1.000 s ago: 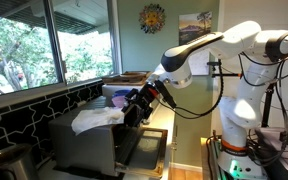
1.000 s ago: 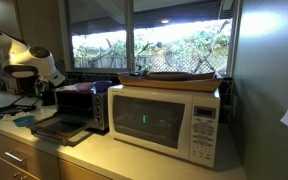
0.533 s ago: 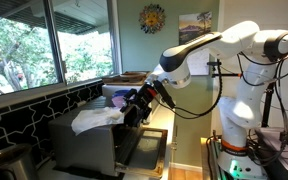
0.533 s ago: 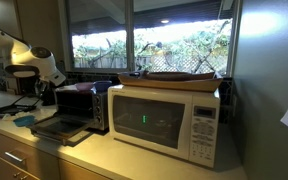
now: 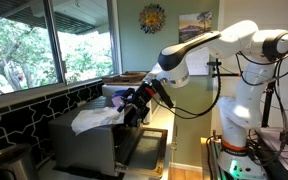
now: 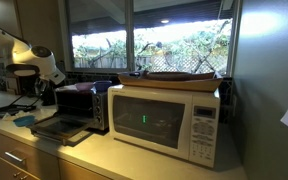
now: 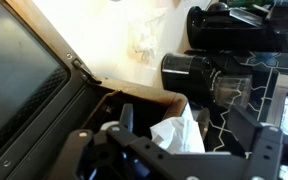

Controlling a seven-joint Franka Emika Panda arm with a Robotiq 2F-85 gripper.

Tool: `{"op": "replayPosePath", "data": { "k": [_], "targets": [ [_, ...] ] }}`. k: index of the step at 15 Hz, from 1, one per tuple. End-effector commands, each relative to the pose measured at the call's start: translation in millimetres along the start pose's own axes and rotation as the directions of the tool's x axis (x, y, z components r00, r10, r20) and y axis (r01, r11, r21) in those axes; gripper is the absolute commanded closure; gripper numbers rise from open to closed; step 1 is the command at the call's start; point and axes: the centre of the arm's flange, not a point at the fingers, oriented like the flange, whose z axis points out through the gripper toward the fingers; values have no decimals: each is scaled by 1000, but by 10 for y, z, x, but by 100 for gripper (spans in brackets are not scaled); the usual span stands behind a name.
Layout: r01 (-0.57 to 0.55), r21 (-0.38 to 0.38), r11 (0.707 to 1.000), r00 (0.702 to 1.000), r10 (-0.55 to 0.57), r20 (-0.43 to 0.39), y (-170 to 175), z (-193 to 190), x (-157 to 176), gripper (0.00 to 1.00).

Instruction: Cover the paper towel on the purple bowl and then put it in the oven

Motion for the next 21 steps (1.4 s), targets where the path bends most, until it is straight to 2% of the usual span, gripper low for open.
{"op": "replayPosePath", "data": {
  "k": [1,2,3,4,5,7,10,15,17,21],
  "targets": [
    [-13,3,1000,1000,13,-11,-7,196,58,7],
    [-14,-1,1000,1000,14,-14,-7,216,70,7],
    [-19,-8,1000,1000,19,-24,6,225,88,15],
    [-23,-10,1000,999,23,-29,15,235,102,17],
    [-29,-11,1000,999,29,-38,26,233,121,32],
    [-32,-13,999,998,32,-56,36,217,157,39],
    [-37,-2,999,996,37,-85,32,162,207,66],
    [-41,3,999,993,41,-107,45,98,247,100],
    [-41,-2,999,994,41,-100,64,93,240,100],
    [1,9,1000,995,0,-102,-159,12,225,100]
  ]
}}
